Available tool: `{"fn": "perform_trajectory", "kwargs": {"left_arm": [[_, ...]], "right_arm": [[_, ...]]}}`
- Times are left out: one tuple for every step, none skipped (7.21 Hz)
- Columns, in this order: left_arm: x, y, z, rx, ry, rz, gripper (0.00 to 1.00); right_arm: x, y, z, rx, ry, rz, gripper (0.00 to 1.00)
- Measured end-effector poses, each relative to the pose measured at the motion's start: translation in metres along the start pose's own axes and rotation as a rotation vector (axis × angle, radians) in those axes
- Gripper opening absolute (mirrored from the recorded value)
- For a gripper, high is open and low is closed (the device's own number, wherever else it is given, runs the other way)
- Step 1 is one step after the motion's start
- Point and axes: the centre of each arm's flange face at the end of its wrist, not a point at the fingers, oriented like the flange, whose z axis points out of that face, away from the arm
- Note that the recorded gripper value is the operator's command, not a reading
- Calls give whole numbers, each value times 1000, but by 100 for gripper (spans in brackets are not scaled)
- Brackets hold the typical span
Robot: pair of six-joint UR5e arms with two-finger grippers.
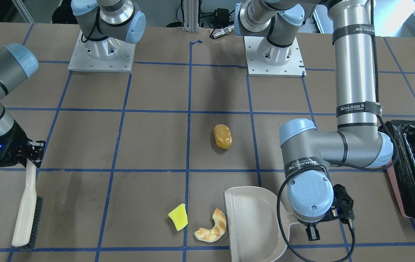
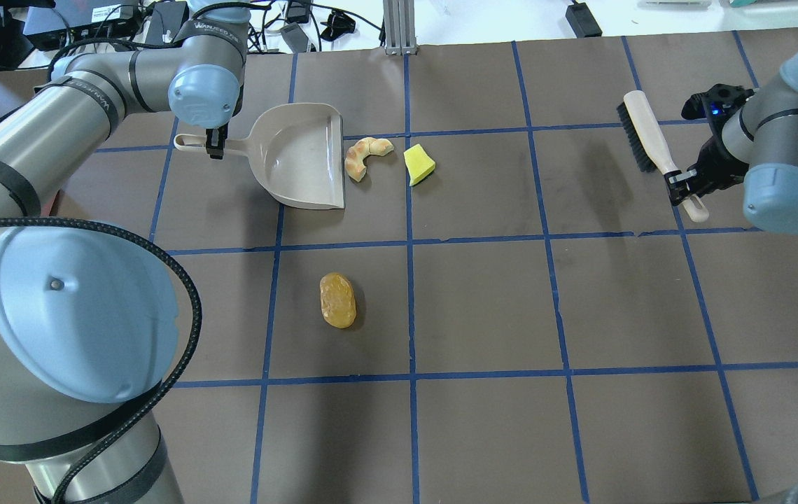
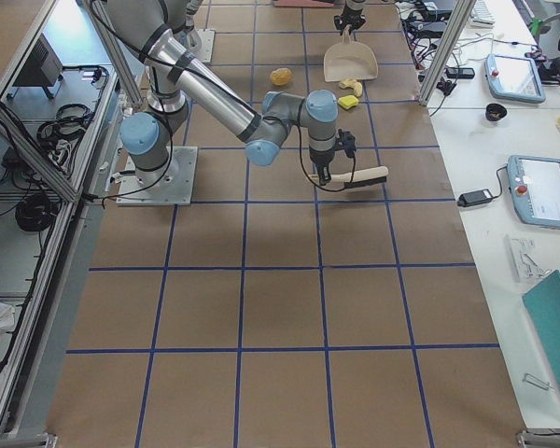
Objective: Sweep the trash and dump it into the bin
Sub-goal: 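Sweep the yellow sponge and pastry into the dustpan with the right gripper's brush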
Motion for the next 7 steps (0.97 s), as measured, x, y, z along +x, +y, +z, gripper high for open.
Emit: {"fn": "perform_trajectory", "kwargs": {"left_arm": [[-2,7,-1,6,-4,5,0],[-3,12,-2,9,-4,6,0],[-5,18,-5,11,-5,11,0],[-7,26,-7,13,-9,19,0],[-10,33,-9,14,-13,27,0],[-12,38,-10,14,-15,31,0],[-14,42,-11,14,-17,34,0]], "right_arm": [[-21,-10,-9,15,2,5,2],[-43,-18,-14,24,-4,8,2],[-73,-24,-16,28,-12,16,2],[-115,-28,-17,28,-22,42,2],[-161,-31,-17,27,-33,69,2],[-197,-33,-14,16,-43,84,2],[-225,-35,-8,-3,-51,96,2]]}}
